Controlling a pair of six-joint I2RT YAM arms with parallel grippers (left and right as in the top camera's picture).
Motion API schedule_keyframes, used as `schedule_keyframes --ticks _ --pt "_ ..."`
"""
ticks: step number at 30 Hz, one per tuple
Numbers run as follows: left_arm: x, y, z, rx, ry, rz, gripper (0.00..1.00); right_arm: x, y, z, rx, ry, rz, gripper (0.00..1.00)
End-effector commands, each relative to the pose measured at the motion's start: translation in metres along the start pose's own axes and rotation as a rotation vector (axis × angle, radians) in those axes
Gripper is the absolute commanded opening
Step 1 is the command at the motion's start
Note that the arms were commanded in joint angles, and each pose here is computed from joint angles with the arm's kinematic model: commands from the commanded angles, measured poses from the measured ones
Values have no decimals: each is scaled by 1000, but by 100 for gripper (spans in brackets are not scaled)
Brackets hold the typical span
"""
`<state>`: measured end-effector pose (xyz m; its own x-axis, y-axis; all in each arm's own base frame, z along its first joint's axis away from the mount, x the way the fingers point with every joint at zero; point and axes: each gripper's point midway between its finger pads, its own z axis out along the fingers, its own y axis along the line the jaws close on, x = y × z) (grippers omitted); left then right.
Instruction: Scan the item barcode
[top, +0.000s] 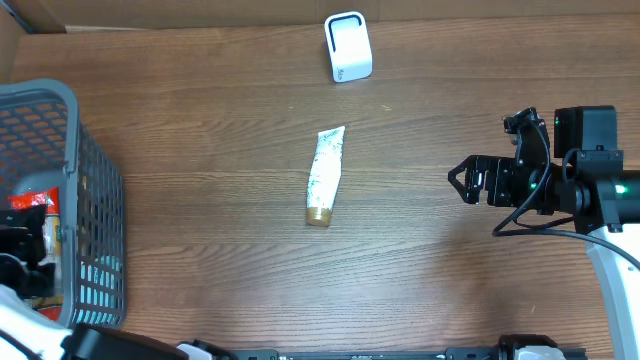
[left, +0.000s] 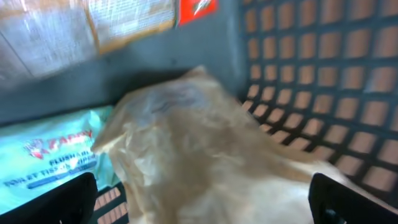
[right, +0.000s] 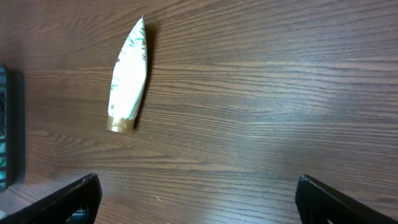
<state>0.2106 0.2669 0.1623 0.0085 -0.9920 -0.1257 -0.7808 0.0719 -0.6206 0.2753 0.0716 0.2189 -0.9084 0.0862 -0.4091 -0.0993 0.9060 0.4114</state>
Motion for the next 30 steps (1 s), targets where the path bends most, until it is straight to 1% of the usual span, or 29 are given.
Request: schedule_keyframes --ticks 1,8,11,13,16,17,18,19,20,22,27,30 --pt "13 8 25 21 81 -68 100 -5 4 -6 -1 -19 -11 100" --pt "17 26 61 -22 171 -107 100 -3 5 -6 -8 -8 -3 100" --pt "16 25 79 -18 181 -78 100 -2 10 -6 -38 -5 -3 100" --pt "11 17 90 1 164 -37 100 -2 11 -6 -45 -3 -1 100" --pt "10 12 97 9 157 -6 100 0 11 -6 -44 2 1 100" --pt "11 10 101 12 161 6 97 0 11 -6 -44 3 1 100" --pt "12 9 103 14 162 15 86 0 11 -6 -44 3 1 100" --pt "12 8 104 15 164 21 69 0 11 -6 -44 3 1 100" --pt "12 7 105 19 162 30 46 0 11 -6 -44 3 1 100" --pt "11 2 106 37 157 69 4 0 11 -6 -44 3 1 100" --pt "10 -15 101 121 162 198 4 0 11 -6 -44 2 0 100" --pt "9 -26 91 148 151 219 5 0 11 -6 -44 2 1 100"
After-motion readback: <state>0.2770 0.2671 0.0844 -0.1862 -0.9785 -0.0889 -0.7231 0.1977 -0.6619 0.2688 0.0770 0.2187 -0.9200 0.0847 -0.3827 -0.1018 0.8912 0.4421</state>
